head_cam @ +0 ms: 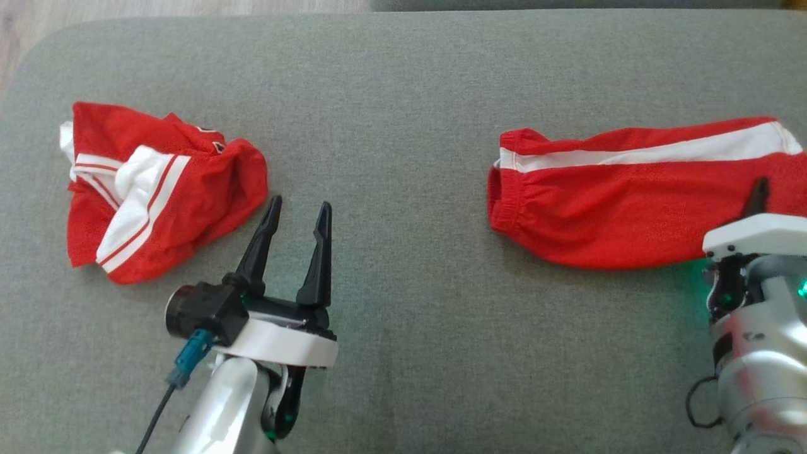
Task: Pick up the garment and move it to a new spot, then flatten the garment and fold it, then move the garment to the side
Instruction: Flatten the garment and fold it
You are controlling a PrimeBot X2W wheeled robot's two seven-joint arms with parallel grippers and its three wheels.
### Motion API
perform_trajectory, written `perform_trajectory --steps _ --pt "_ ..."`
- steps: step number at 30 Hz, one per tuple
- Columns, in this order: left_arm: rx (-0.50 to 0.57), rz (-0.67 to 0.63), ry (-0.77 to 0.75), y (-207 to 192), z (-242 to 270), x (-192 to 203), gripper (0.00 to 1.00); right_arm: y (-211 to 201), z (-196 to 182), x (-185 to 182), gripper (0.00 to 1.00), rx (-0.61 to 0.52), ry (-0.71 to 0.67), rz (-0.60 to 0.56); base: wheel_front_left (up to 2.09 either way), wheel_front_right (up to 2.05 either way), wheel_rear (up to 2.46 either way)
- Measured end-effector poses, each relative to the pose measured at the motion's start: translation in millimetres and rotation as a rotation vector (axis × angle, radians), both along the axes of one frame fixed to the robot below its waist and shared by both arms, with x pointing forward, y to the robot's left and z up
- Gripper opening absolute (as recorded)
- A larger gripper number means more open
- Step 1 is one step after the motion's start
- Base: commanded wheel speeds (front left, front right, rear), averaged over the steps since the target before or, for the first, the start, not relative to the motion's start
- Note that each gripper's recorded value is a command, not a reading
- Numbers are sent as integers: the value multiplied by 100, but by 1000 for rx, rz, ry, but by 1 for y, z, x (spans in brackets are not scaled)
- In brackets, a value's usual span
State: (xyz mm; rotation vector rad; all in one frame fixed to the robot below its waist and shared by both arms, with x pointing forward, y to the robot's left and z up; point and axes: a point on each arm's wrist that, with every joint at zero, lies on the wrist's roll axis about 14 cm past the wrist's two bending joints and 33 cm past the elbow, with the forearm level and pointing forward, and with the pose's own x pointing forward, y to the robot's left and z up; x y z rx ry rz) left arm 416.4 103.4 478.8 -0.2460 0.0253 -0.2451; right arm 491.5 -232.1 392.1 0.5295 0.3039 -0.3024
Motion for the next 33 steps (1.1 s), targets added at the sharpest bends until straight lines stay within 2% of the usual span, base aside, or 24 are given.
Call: perform_trajectory --steps 7,12,19,25,33 --pt "-3 -2 6 -1 -2 -2 100 -3 10 3 0 -9 -40 -11 0 0 0" --pt "-1 2 -3 1 2 -4 100 15 35 17 0 -39 -120 46 0 0 0" --pt "3 24 -22 8 10 -11 100 68 74 29 0 -84 -243 227 0 0 0" --pt "5 58 -23 19 12 -25 100 134 77 12 0 -89 -274 438 0 0 0" --pt "9 104 -31 34 16 -35 100 193 69 -11 0 -87 -266 631 0 0 0"
